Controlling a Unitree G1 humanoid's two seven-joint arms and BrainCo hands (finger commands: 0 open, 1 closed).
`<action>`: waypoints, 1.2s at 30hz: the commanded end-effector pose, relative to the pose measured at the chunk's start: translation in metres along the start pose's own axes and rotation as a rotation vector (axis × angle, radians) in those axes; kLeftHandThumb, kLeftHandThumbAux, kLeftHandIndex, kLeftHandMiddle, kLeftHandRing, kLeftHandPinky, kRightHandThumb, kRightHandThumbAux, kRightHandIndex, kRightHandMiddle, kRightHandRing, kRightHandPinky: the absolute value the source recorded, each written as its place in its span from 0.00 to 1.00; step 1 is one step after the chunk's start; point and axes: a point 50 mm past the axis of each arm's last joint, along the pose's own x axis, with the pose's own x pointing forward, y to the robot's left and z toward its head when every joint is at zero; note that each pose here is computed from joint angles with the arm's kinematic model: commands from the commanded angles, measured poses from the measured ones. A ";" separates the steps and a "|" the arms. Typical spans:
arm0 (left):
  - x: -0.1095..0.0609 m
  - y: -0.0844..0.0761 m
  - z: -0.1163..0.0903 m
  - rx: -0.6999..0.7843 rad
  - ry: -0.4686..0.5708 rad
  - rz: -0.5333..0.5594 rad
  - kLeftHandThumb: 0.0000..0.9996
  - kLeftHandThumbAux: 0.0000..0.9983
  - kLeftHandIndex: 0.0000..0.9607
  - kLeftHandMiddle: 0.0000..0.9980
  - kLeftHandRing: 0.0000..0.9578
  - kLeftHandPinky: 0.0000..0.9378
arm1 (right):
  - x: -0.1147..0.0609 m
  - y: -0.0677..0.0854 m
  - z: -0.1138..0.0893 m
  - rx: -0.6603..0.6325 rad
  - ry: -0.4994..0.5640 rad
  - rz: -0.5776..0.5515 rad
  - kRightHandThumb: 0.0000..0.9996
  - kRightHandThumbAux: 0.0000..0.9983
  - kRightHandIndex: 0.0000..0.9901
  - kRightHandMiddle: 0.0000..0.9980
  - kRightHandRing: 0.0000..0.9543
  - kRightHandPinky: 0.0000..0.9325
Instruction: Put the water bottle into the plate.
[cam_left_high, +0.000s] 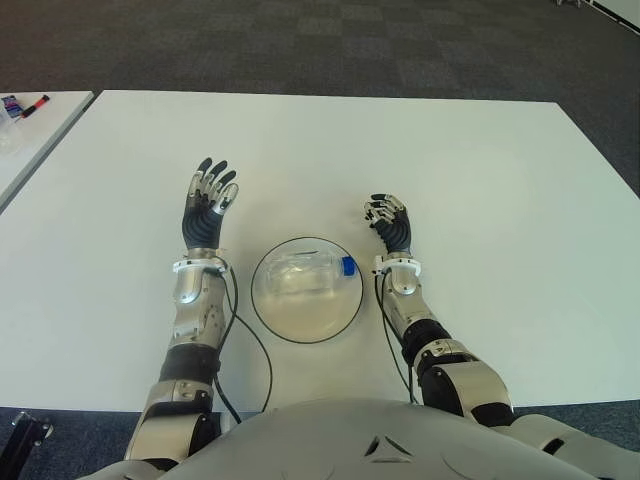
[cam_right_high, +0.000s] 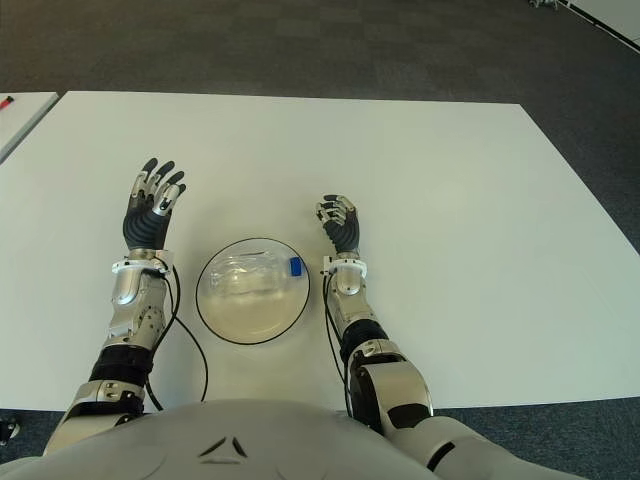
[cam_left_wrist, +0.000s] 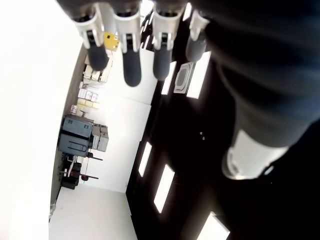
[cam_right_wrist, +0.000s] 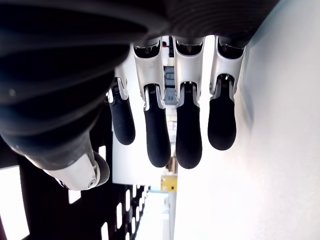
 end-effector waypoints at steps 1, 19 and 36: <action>0.001 -0.001 -0.002 0.000 0.007 -0.006 0.19 0.75 0.17 0.25 0.26 0.29 | -0.013 -0.002 -0.021 -0.012 0.110 -0.002 0.94 0.67 0.35 0.49 0.57 0.62; 0.003 -0.003 -0.005 0.043 -0.002 0.016 0.20 0.74 0.22 0.30 0.31 0.33 | -0.013 -0.002 -0.019 -0.024 0.092 0.003 0.95 0.66 0.43 0.46 0.53 0.61; 0.003 -0.004 -0.008 0.068 0.016 0.018 0.25 0.75 0.29 0.35 0.36 0.37 | -0.012 -0.001 -0.018 -0.010 0.090 -0.002 0.94 0.67 0.37 0.49 0.55 0.60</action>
